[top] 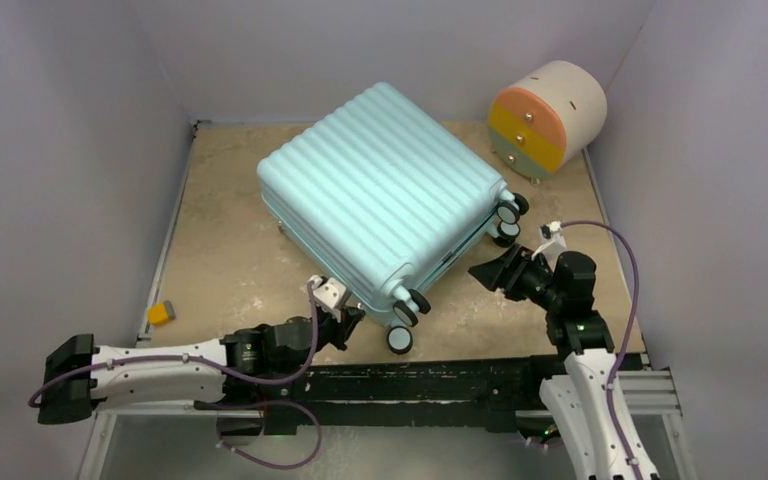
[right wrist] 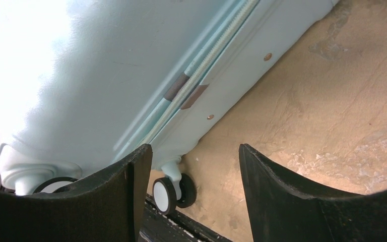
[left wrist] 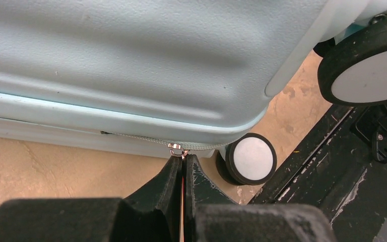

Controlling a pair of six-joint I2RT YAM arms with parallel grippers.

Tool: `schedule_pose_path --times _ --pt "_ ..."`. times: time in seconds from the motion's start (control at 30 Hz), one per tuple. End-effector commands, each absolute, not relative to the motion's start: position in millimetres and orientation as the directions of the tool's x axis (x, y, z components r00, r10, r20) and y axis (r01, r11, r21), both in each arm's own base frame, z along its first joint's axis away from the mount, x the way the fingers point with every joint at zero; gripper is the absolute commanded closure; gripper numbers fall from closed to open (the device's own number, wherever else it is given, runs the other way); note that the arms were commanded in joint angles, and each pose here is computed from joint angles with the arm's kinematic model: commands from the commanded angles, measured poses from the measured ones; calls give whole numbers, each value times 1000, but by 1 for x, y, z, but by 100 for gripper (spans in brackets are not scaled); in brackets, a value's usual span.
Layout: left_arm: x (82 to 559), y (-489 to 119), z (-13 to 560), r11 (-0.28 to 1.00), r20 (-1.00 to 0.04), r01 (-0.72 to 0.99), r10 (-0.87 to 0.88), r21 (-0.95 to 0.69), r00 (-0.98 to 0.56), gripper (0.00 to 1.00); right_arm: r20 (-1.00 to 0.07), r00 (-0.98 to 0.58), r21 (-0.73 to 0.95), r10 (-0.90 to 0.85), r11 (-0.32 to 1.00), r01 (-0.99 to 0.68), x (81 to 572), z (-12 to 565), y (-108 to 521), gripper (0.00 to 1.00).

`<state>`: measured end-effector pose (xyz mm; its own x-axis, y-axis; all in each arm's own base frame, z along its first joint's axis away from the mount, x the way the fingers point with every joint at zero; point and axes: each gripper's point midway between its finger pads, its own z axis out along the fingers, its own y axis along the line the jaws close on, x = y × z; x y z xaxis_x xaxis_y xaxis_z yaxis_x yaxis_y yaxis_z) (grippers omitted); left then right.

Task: Pack the luggage
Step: Zip the luggage at the center of the board.

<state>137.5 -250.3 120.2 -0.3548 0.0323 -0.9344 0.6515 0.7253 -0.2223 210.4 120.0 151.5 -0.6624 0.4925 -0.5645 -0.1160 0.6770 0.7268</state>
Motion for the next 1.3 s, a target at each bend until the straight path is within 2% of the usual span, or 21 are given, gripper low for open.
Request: schedule_pose_path --times 0.0,0.37,0.67,0.83,0.97,1.13,1.27 --pt "103 -268 120 629 -913 738 109 -243 -394 100 -644 -614 711 456 655 -258 213 194 129 33" --pt "58 -302 128 495 -921 825 114 -272 -372 100 -709 -575 685 409 593 -424 212 236 166 28" --pt "39 -322 123 477 -931 849 148 -227 -332 100 -711 -558 680 429 621 -389 225 241 171 28" --pt "49 -311 123 524 -935 813 79 -256 -345 100 -743 -492 603 454 773 -198 237 229 131 28" --pt "59 -299 125 559 -939 785 32 -267 -343 100 -760 -433 559 485 828 -53 246 222 103 23" --pt "62 -295 123 577 -941 777 40 -252 -335 100 -755 -375 539 538 835 115 258 226 77 14" --pt "65 -292 119 591 -943 769 43 -243 -331 100 -774 -301 519 557 831 201 275 233 56 11"
